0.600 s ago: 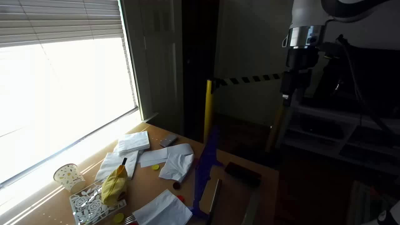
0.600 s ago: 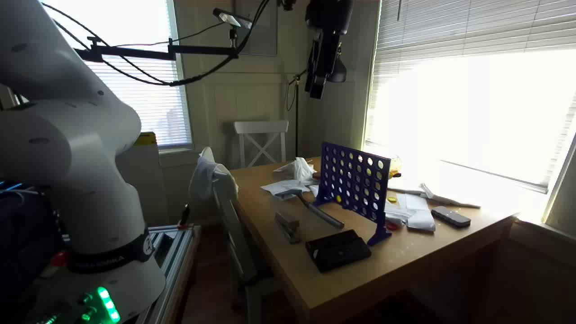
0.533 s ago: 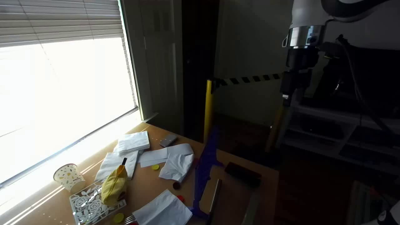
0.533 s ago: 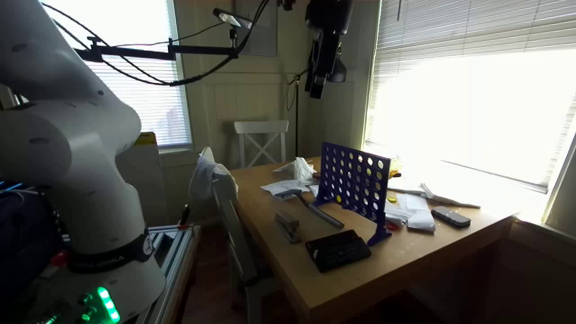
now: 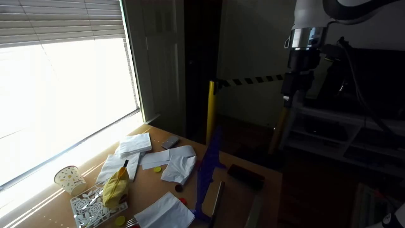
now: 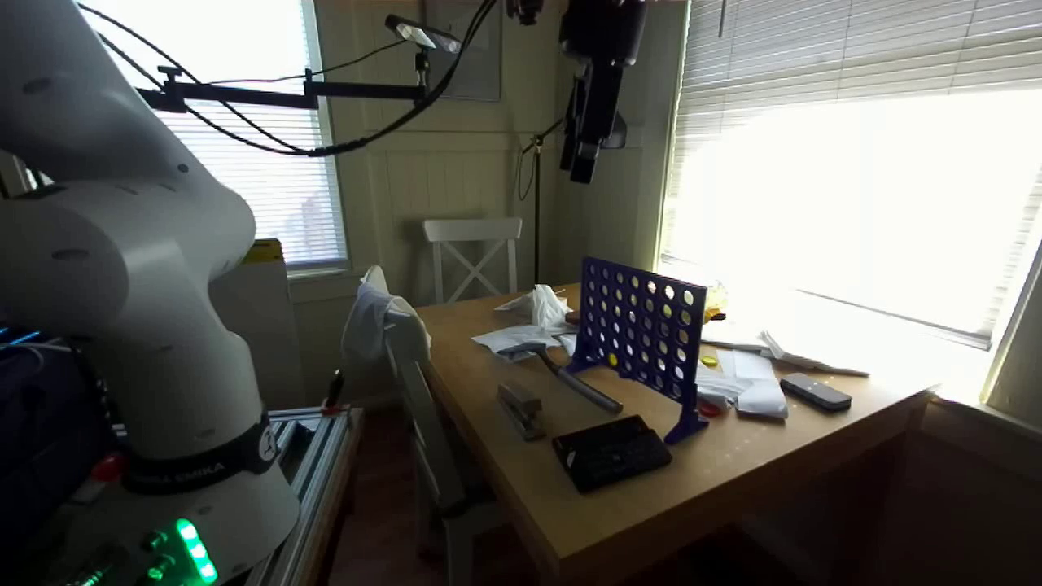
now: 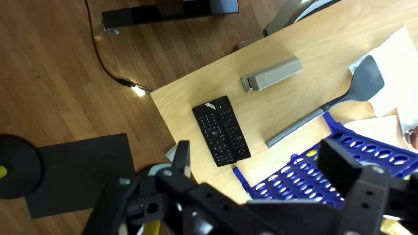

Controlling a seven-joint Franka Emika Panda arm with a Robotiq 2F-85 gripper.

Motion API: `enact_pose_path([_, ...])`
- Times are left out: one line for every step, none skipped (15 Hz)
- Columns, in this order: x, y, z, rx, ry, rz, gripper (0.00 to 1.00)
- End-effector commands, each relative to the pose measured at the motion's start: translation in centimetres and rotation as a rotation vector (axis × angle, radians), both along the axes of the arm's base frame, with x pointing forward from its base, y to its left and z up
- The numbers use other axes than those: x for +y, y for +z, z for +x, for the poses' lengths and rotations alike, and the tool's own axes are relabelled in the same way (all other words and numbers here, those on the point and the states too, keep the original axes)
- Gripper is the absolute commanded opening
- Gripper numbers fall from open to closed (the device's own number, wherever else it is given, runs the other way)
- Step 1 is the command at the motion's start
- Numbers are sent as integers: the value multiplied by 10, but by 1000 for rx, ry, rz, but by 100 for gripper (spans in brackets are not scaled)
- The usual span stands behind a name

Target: Slide the back cover of the black remote to the right.

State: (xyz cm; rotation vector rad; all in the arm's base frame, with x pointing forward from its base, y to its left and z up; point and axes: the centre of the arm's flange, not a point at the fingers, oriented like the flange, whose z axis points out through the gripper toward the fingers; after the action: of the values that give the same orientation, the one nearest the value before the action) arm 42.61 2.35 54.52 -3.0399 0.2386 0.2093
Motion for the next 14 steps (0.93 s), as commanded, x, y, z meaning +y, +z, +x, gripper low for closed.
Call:
enact_pose_path([-3,-35,29,-101,-10,-20,100])
enact_pose_path([-3,-47,36,-119,25,-2,100])
enact_pose_path([-3,-60,40,-163,87,18,100])
enact_pose_path([-3,-71,45,-176,143,32,100])
enact_pose_path([-3,-85,51,-186,188,37,100])
enact_pose_path([-2,-99,56,-187,230,54,100])
enact_pose_path([-2,-115,60,-187,283,89,100])
enact_pose_path([-2,-131,64,-179,323,116,100])
enact_pose_path([-3,-147,67,-171,370,136,100])
enact_pose_path([-4,-163,71,-158,417,159,100])
enact_pose_path([-5,-182,76,-130,460,183,100])
enact_pose_path([-8,-198,79,-93,505,195,100])
enact_pose_path([-12,-217,82,-57,540,208,100])
enact_pose_path([-4,-186,64,-98,476,164,100])
